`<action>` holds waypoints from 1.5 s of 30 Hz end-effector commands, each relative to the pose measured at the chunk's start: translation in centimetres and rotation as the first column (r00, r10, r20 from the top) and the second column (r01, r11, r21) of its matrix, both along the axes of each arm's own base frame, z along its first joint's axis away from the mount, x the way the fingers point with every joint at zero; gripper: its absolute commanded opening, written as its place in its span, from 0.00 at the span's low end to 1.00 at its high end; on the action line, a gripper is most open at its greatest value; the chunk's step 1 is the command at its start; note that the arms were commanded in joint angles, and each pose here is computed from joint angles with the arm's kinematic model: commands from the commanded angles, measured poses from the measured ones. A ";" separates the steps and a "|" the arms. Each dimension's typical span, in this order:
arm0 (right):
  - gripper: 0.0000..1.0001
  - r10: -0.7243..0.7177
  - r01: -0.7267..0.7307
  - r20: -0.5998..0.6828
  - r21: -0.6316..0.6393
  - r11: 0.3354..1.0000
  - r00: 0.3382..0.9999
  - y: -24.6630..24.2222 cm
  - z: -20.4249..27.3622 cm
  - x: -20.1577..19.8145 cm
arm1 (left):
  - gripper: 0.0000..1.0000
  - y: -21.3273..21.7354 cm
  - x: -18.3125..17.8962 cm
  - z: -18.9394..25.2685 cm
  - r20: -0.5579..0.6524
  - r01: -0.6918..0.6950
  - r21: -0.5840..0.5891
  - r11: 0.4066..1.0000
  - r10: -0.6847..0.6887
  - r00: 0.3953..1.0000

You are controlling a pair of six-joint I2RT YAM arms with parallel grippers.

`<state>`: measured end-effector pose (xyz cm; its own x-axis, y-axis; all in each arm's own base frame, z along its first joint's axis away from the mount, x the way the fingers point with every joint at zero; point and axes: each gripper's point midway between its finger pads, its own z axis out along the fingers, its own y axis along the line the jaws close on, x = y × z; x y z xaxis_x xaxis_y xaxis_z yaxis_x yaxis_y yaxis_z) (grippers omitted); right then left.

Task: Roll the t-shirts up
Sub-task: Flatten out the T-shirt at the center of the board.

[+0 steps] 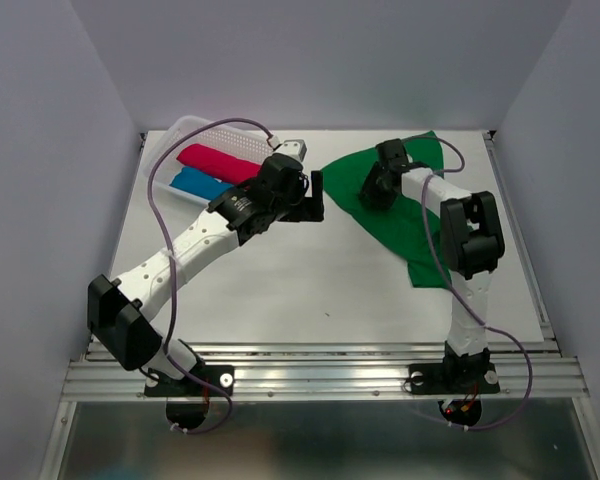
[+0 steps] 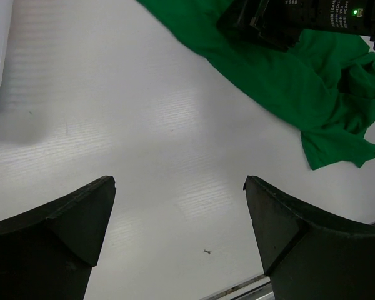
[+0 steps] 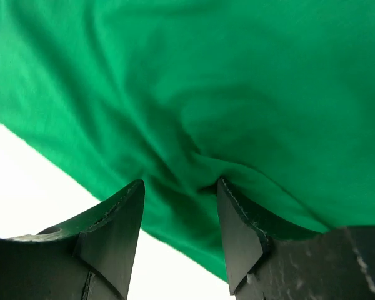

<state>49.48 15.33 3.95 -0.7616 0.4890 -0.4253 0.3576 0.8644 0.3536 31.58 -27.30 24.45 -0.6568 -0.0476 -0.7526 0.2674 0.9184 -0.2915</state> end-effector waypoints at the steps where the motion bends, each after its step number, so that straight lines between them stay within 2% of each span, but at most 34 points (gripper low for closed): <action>1: 0.55 0.100 -0.103 0.053 0.061 0.993 0.994 4.9 1.7 -1.0 | 0.96 0.6 0.0 -0.1 0.011 -0.026 -0.005 1.000 0.026 1.000; 3: 0.56 0.126 -0.130 0.055 0.064 0.989 0.990 5.9 1.7 -2.3 | 0.96 0.5 0.2 -0.5 0.013 -0.027 0.000 1.000 0.027 1.000; 5: 0.56 0.173 -0.173 0.008 0.058 0.983 0.985 6.8 0.1 -5.6 | 0.97 -0.1 0.2 -0.6 0.019 0.009 -0.004 1.000 -0.009 1.000; 7: 0.57 0.198 -0.200 0.030 0.059 0.978 0.980 7.2 1.2 -7.5 | 0.98 -0.3 -0.1 -1.2 0.025 0.037 -0.009 0.999 -0.037 0.999; 8: 0.57 0.215 -0.214 -0.020 0.050 0.976 0.976 6.7 -0.5 -10.0 | 0.98 -0.3 -0.1 -1.9 0.031 0.036 -0.017 0.999 -0.035 0.999; 10: 0.57 0.234 -0.234 0.009 0.060 0.970 0.972 6.2 1.0 -11.8 | 0.98 -0.1 -0.2 -2.2 0.038 0.020 -0.043 0.999 -0.019 0.999; 11: 0.57 0.239 -0.237 -0.035 0.055 0.970 0.970 5.3 -0.2 -13.9 | 0.98 -0.1 -0.3 -2.8 0.035 0.013 -0.046 0.999 -0.012 0.999; 15: 0.58 0.275 -0.275 0.012 0.064 0.959 0.961 4.2 2.1 -16.8 | 0.99 0.2 0.1 -4.3 0.013 -0.027 -0.038 0.999 0.027 1.000; 19: 0.64 0.214 -0.214 0.071 -0.003 0.977 0.974 2.2 5.5 -17.2 | 0.99 0.6 0.4 -7.4 -0.098 -0.082 0.063 0.995 0.088 0.991; 20: 0.66 0.169 -0.166 0.097 -0.034 0.985 0.981 1.2 6.0 -17.0 | 0.98 1.0 0.5 -8.8 -0.126 -0.107 0.102 0.989 0.119 0.985; 21: 0.71 0.096 -0.083 0.196 -0.075 0.994 0.976 -0.5 8.2 -16.2 | 0.97 1.4 0.1 -9.8 -0.164 -0.138 0.117 0.983 0.157 0.974; 23: 0.76 0.012 0.023 0.239 -0.146 0.989 0.971 -3.2 8.1 -16.9 | 0.95 2.0 -0.6 -10.8 -0.188 -0.209 0.110 0.972 0.227 0.956; 24: 0.78 -0.009 0.049 0.274 -0.140 0.989 0.962 -4.0 9.3 -17.1 | 0.94 3.2 -1.5 -11.8 -0.198 -0.250 0.115 0.961 0.269 0.942; 27: 0.80 -0.014 0.058 0.290 -0.146 0.988 0.957 -4.8 9.7 -18.3 | 0.91 4.4 -2.3 -13.4 -0.221 -0.341 0.083 0.936 0.351 0.910; 32: 0.79 0.012 0.029 0.288 -0.139 0.990 0.957 -5.0 10.2 -19.7 | 0.90 4.1 -2.7 -14.9 -0.289 -0.430 0.043 0.902 0.423 0.859; 38: 0.93 -0.015 0.057 0.297 -0.133 0.990 0.955 -6.2 11.5 -21.8 | 0.88 3.4 -2.7 -17.9 -0.363 -0.494 0.048 0.868 0.476 0.801; 45: 0.98 -0.034 0.078 0.293 -0.141 0.987 0.956 -7.5 12.3 -23.9 | 0.88 2.5 -1.4 -20.4 -0.368 -0.502 0.090 0.860 0.497 0.786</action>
